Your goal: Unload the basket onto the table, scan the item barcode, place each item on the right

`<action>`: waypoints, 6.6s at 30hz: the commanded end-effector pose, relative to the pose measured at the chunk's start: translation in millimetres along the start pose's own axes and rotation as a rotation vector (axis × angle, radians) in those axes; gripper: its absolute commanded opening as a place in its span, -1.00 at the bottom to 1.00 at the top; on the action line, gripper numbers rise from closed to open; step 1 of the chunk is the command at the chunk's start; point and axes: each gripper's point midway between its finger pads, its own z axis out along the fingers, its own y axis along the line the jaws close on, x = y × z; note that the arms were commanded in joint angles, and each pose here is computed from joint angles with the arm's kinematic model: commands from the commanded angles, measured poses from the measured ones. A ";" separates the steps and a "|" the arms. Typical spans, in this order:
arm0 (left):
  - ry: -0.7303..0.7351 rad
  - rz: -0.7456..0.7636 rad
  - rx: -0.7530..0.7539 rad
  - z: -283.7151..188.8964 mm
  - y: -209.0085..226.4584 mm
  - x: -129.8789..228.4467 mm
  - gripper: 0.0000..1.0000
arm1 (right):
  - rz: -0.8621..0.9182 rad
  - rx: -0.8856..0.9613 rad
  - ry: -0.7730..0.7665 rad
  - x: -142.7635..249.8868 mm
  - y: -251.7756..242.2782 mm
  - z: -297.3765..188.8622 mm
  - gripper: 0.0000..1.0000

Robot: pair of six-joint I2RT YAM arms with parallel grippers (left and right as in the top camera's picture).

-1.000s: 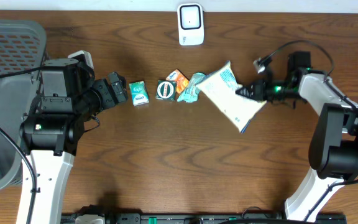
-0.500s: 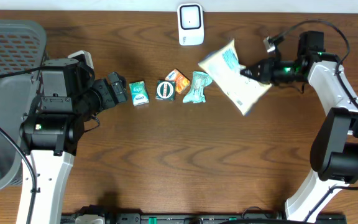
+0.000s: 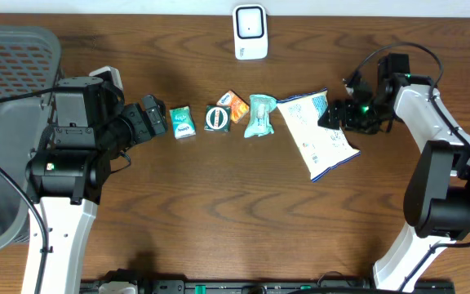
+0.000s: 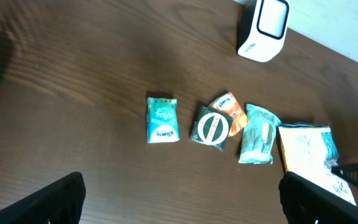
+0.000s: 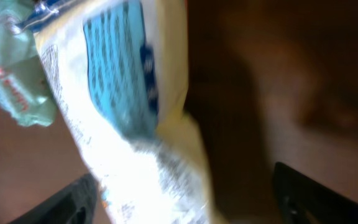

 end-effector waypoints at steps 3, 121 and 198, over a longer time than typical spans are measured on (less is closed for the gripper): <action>-0.018 0.017 -0.002 -3.8 -0.7 -5.7 0.96 | -0.111 0.042 -0.088 -22.3 -1.4 -9.1 0.84; -0.018 0.017 -0.002 -3.8 -0.7 -5.7 0.96 | -0.239 -0.186 -0.630 -116.9 176.4 -107.2 -0.98; -0.018 0.017 -0.002 -3.8 -0.7 -5.7 0.96 | -0.205 0.397 -0.021 -15.7 48.9 76.4 -0.98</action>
